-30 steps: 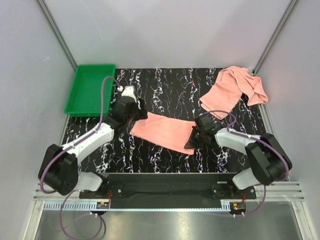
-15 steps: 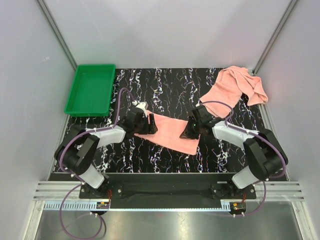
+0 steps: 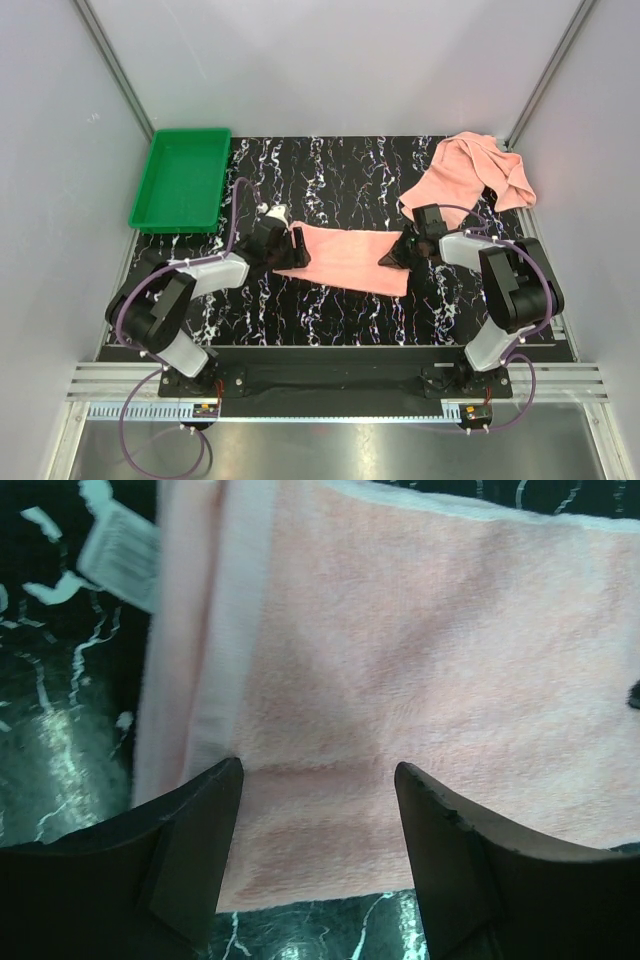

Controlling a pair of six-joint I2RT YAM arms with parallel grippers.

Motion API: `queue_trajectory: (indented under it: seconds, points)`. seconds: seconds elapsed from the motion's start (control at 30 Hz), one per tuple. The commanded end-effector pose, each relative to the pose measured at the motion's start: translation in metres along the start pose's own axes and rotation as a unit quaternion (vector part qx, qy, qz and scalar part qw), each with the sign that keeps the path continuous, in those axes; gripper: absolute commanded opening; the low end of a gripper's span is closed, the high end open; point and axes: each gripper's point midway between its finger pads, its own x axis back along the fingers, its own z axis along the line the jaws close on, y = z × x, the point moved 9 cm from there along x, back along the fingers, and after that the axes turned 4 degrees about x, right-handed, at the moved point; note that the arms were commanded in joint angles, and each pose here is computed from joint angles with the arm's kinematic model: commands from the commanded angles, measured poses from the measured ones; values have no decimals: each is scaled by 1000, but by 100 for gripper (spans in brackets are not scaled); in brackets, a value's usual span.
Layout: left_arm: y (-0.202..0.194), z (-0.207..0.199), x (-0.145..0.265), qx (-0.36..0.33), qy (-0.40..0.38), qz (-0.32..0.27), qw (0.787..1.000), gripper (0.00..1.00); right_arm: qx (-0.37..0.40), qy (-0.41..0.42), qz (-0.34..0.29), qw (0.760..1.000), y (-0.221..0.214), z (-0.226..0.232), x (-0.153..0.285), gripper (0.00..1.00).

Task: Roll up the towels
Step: Fold the towel

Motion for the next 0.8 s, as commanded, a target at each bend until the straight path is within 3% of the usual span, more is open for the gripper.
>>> queue_trajectory:
  seconds: [0.0,0.1,0.33,0.37,0.5,0.6,0.77]
  points:
    - [-6,23,6,6,72,-9,997,69,3,-62,8,998,-4,-26,-6,1]
    - [-2,27,9,6,91,-17,996,70,15,-41,12,999,-3,-20,-2,11]
    - [31,13,36,-5,106,-63,992,94,69,0,-8,998,8,14,43,50]
    - [42,5,43,-5,96,-80,992,97,76,8,-21,997,10,24,60,62]
    - [50,-21,65,-24,84,-103,991,98,101,19,-75,992,15,46,109,86]
    - [46,-54,82,-67,77,-124,987,98,109,15,-140,984,16,56,151,99]
    - [18,-127,93,-161,32,-136,977,97,75,-66,-281,955,16,45,215,99]
